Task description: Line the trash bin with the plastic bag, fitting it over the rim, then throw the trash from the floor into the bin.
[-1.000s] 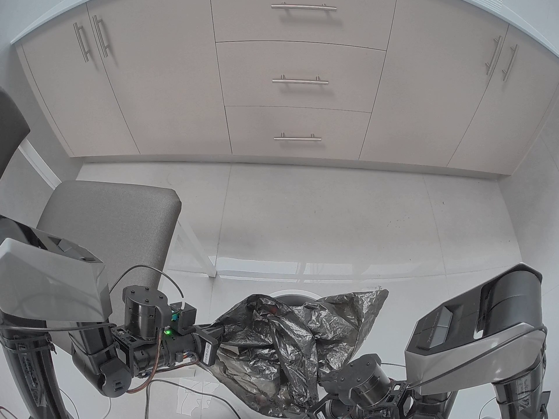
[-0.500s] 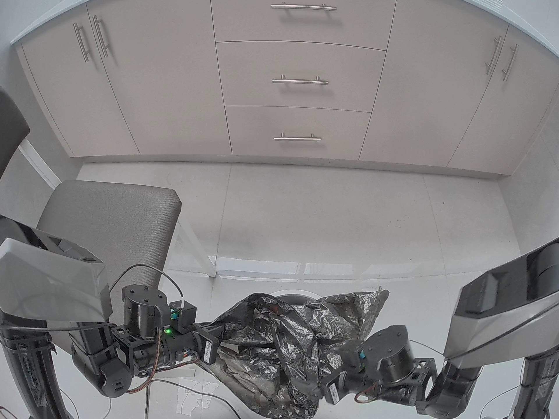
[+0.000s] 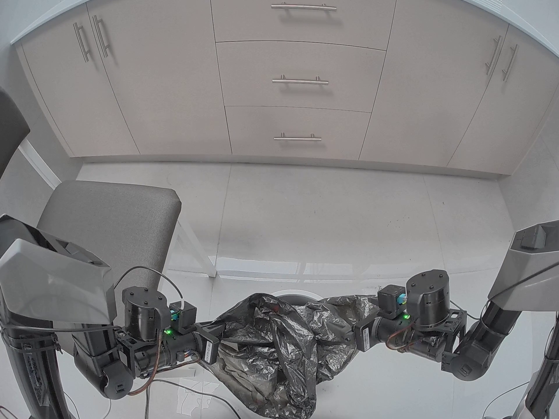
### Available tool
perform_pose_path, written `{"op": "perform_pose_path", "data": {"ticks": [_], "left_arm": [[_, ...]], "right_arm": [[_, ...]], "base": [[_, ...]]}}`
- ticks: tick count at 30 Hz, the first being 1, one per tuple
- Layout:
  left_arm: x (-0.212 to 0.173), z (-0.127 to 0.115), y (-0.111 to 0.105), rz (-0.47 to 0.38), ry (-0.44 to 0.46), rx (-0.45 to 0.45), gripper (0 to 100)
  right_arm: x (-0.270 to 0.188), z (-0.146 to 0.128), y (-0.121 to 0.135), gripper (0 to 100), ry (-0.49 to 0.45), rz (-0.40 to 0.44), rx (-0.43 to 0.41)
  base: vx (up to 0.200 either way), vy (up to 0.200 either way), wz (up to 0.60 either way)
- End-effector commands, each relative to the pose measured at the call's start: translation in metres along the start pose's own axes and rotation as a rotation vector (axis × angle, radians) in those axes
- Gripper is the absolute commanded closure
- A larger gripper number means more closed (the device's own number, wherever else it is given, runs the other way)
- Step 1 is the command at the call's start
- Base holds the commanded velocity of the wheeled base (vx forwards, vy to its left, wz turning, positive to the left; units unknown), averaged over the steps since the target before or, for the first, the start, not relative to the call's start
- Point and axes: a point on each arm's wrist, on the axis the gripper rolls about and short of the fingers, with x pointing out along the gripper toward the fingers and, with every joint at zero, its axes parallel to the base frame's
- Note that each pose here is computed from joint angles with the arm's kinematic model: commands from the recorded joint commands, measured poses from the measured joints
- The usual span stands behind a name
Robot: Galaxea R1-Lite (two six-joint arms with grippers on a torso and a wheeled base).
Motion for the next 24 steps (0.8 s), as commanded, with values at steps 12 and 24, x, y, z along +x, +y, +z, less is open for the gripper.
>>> {"op": "perform_pose_path", "data": {"ticks": [12, 24], "left_arm": [[0.001, -0.002, 0.000, -0.001, 0.008, -0.001, 100], [0.001, -0.002, 0.000, -0.001, 0.008, -0.001, 100]], "right_arm": [[0.025, -0.014, -0.044, 0, 0.076, -0.138, -0.057], [0.029, -0.015, -0.063, 0, 0.082, -0.185, -0.067]], "base": [[0.000, 0.000, 0.00], [0.000, 0.000, 0.00]]}}
